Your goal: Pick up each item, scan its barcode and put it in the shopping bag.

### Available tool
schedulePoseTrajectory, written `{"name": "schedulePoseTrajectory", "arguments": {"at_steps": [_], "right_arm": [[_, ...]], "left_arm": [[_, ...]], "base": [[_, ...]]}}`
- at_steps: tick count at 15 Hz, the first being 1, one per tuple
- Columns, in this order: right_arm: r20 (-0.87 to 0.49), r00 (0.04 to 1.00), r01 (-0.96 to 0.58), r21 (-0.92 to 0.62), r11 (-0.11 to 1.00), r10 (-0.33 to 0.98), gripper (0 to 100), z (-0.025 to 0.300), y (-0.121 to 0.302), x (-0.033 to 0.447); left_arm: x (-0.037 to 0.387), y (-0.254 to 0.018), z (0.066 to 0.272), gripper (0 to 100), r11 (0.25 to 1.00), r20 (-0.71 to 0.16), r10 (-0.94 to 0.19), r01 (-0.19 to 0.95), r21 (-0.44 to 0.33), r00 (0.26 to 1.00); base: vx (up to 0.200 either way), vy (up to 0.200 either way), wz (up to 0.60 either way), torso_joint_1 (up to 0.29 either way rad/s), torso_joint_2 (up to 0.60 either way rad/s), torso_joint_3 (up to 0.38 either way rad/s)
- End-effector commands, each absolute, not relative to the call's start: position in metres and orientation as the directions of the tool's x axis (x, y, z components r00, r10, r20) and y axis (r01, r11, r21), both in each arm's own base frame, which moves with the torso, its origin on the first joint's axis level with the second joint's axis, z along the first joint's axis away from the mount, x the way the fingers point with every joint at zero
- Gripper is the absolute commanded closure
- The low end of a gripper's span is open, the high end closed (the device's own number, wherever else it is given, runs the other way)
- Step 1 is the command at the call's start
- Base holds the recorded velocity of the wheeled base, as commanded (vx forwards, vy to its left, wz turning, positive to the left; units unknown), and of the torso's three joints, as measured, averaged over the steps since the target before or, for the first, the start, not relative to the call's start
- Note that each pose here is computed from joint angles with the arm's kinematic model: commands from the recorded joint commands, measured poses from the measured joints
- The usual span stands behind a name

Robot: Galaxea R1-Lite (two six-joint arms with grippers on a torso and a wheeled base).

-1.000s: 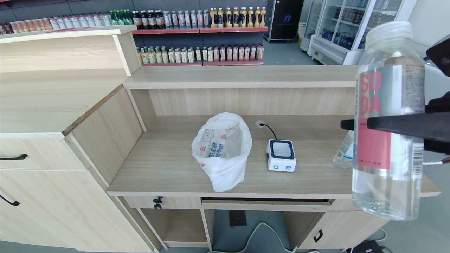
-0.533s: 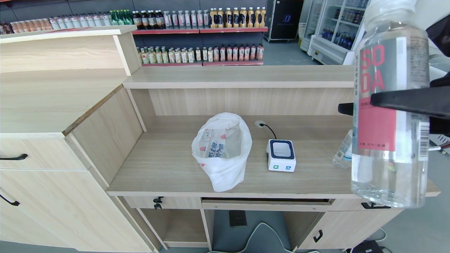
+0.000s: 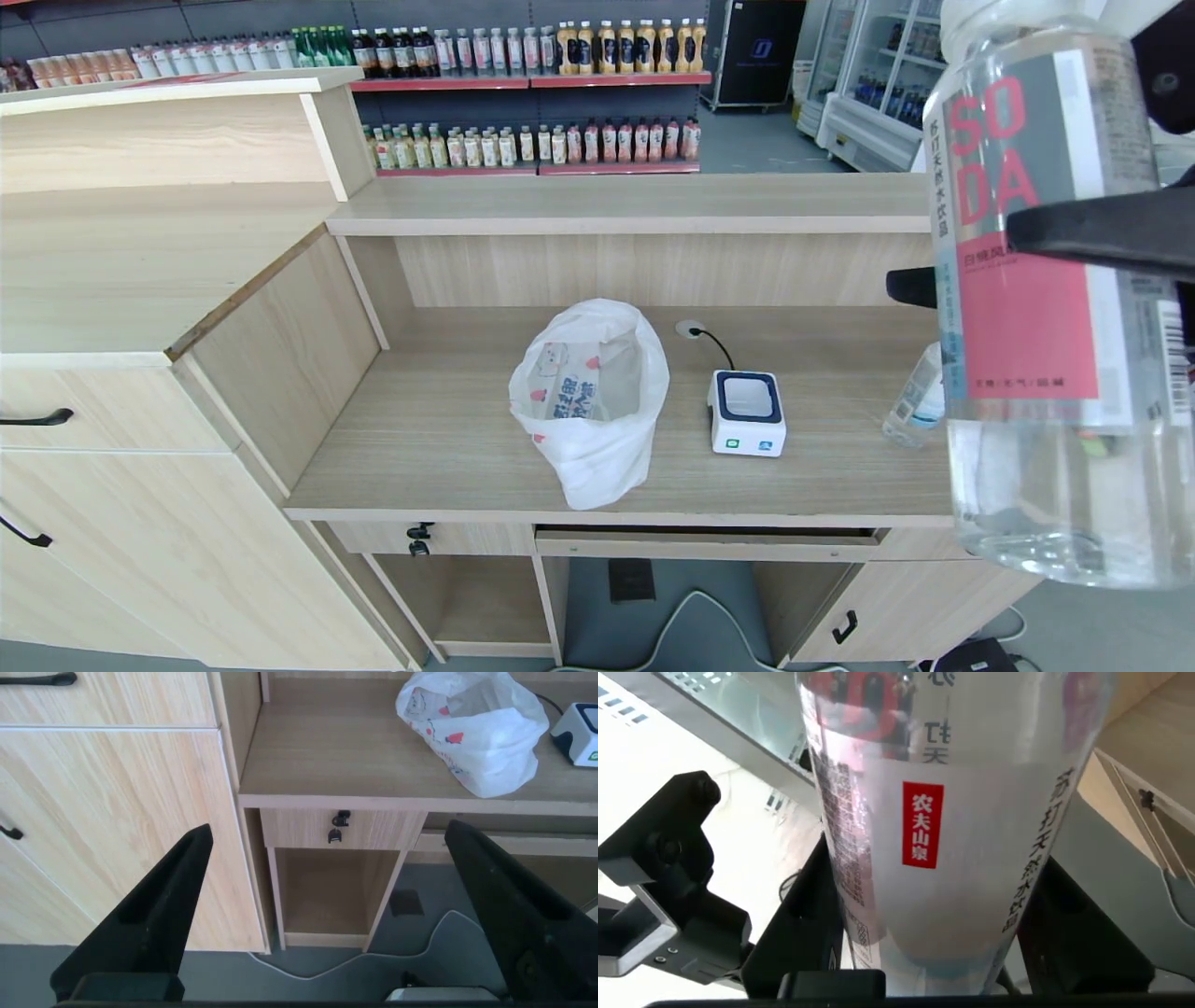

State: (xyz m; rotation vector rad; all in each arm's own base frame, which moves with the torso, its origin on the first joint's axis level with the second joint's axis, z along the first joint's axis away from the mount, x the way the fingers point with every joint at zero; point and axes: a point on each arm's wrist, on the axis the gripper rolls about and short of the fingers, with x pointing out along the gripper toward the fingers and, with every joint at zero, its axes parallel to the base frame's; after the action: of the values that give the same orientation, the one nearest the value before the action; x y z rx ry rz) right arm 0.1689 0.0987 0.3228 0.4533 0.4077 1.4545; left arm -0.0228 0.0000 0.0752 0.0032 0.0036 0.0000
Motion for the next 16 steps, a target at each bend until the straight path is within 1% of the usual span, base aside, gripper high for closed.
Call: {"name": "schedulePoseTrajectory", "arguments": {"at_steps": [1, 2, 4, 6, 7, 8, 11, 13, 16], "right_arm": [[0.005, 0.064, -0.846, 0.531, 0.052, 0.998, 100, 0.321, 0.101, 0.167], [0.002, 0.064, -0.844, 0.534, 0.053, 0.998, 100, 0.32, 0.101, 0.168], [-0.014, 0.109, -0.847, 0.523, 0.1, 0.994, 100, 0.313, 0.104, 0.175], [-0.037, 0.18, -0.864, 0.471, 0.177, 0.983, 100, 0.305, 0.109, 0.183], [-0.063, 0.272, -0.868, 0.415, 0.273, 0.96, 100, 0.299, 0.117, 0.187], [-0.079, 0.329, -0.855, 0.398, 0.332, 0.941, 100, 0.296, 0.129, 0.186], [-0.103, 0.413, -0.839, 0.344, 0.422, 0.905, 100, 0.294, 0.159, 0.179], [-0.087, 0.431, -0.839, 0.329, 0.435, 0.898, 100, 0.301, 0.167, 0.173], [-0.063, 0.433, -0.845, 0.319, 0.429, 0.899, 100, 0.308, 0.165, 0.167]], "left_arm": [[-0.023, 0.0, 0.075, 0, 1.0, -0.003, 0.0, 0.0, 0.003, 1.0], [-0.023, 0.0, 0.075, 0, 1.0, -0.003, 0.0, 0.0, 0.003, 1.0], [-0.023, 0.0, 0.075, 0, 1.0, -0.003, 0.0, 0.0, 0.003, 1.0], [-0.023, 0.0, 0.075, 0, 1.0, -0.003, 0.0, 0.0, 0.003, 1.0], [-0.023, 0.0, 0.075, 0, 1.0, -0.003, 0.0, 0.0, 0.003, 1.0], [-0.023, 0.0, 0.075, 0, 1.0, -0.003, 0.0, 0.0, 0.003, 1.0], [-0.023, 0.0, 0.075, 0, 1.0, -0.003, 0.0, 0.0, 0.003, 1.0], [-0.023, 0.0, 0.075, 0, 1.0, -0.003, 0.0, 0.0, 0.003, 1.0], [-0.023, 0.0, 0.075, 0, 1.0, -0.003, 0.0, 0.0, 0.003, 1.0]], "base": [[0.0, 0.0, 0.0, 0.0, 0.0, 0.0], [0.0, 0.0, 0.0, 0.0, 0.0, 0.0], [0.0, 0.0, 0.0, 0.0, 0.0, 0.0], [0.0, 0.0, 0.0, 0.0, 0.0, 0.0], [0.0, 0.0, 0.0, 0.0, 0.0, 0.0], [0.0, 0.0, 0.0, 0.0, 0.0, 0.0], [0.0, 0.0, 0.0, 0.0, 0.0, 0.0], [0.0, 0.0, 0.0, 0.0, 0.0, 0.0], [0.0, 0.0, 0.0, 0.0, 0.0, 0.0]]}}
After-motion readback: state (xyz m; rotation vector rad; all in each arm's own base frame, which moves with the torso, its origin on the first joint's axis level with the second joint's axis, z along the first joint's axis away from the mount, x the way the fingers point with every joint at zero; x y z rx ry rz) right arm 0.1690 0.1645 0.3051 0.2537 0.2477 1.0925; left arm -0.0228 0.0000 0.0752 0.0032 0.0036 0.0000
